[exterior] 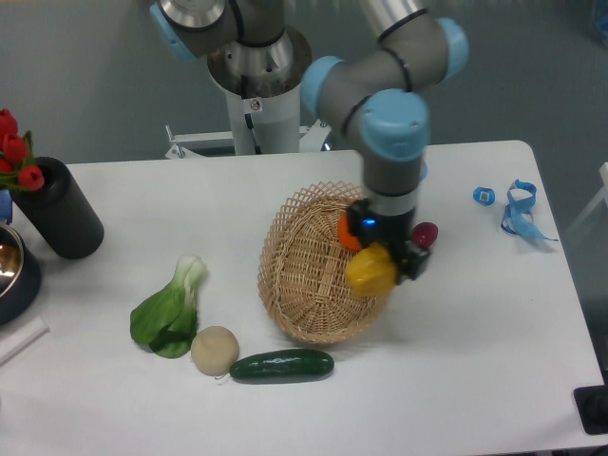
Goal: Pick up the yellow pepper from the basket
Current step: 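Carry the held yellow pepper away from the basket beside the sweet potato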
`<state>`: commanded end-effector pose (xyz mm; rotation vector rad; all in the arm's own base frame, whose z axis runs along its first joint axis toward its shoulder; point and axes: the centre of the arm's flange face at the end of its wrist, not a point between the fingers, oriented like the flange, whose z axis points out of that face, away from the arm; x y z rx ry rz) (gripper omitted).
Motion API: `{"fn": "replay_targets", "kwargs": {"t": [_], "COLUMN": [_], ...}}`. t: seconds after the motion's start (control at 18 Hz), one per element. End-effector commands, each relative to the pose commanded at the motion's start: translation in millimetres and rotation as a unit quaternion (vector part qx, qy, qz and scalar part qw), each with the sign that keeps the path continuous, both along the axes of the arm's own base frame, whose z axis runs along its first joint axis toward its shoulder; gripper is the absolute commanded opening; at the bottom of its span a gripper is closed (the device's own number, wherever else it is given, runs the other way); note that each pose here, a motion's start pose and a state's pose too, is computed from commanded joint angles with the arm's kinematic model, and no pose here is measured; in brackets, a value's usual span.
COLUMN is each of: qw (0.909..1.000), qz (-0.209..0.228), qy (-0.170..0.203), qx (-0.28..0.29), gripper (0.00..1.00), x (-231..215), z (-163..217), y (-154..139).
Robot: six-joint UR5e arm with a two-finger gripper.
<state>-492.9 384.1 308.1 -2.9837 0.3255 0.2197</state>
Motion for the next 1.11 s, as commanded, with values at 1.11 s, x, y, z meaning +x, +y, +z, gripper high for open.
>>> {"fn": "replay_targets", "kwargs": {"t": [1.11], "qw": [0.9978], "qz": [0.054], "qy": [0.023], "qx": [-0.031], "gripper": [0.46], "x": [-86], "z": [12], "y": [-8]}}
